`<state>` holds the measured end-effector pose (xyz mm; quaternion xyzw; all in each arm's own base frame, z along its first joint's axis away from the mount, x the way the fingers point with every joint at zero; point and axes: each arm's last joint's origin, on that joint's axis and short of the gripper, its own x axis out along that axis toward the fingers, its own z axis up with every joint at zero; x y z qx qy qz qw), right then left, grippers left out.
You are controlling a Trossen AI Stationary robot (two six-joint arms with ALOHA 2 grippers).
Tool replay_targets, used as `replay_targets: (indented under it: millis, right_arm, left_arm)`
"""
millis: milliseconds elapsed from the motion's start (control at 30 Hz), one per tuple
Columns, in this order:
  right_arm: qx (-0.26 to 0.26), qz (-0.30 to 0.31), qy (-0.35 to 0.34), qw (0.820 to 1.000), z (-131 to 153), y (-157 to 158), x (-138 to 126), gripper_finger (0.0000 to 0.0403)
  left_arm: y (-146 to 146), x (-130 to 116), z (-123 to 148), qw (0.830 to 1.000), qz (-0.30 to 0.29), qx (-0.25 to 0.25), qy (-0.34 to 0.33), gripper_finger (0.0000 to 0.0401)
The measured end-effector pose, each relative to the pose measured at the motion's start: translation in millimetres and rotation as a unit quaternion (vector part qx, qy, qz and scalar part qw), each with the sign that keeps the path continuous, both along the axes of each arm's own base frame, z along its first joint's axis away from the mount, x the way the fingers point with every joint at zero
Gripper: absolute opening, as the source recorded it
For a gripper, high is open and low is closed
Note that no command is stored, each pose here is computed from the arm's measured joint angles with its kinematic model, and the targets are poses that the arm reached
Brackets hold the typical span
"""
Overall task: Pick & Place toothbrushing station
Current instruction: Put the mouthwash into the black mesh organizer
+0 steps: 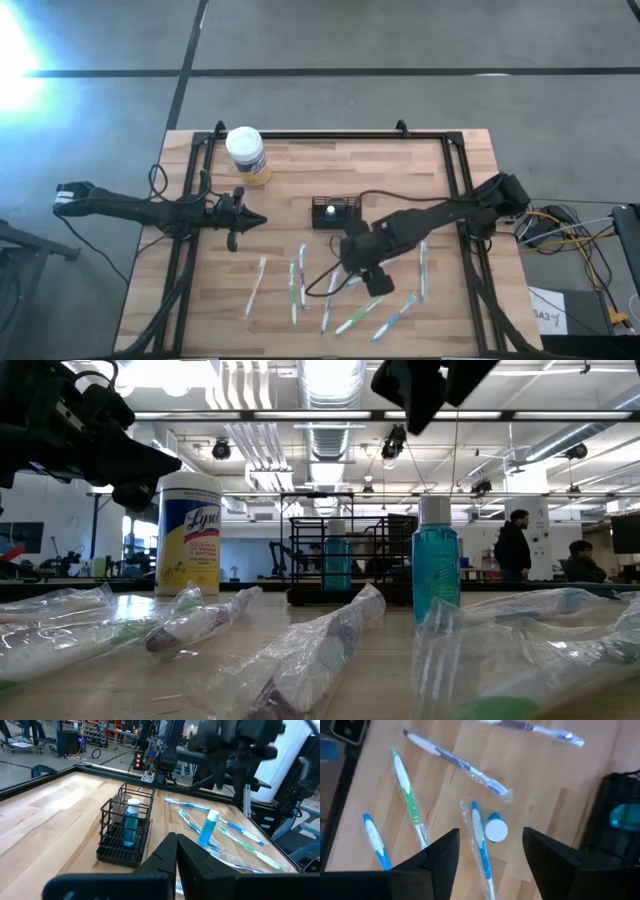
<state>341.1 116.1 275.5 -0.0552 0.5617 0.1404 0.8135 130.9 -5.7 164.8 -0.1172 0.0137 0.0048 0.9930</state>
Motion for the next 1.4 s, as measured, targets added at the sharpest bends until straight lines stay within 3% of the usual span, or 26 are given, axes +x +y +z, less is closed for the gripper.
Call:
replay_targets:
  millis: [500, 1400]
  right_arm:
    - [-0.02, 0.015, 0.042, 0.999, -37.2, 5.7, 16.1, 0.0221]
    - [-0.034, 0.013, 0.041, 0.998, -60.6, 4.5, 15.8, 0.0219]
  left_arm:
    - [0.0, -0.1, -1.2, 1.0, 0.0, -0.002, 0.006, 0.001]
    - [0.0, -0.1, -1.5, 1.0, 0.0, -0.001, 0.008, 0.001]
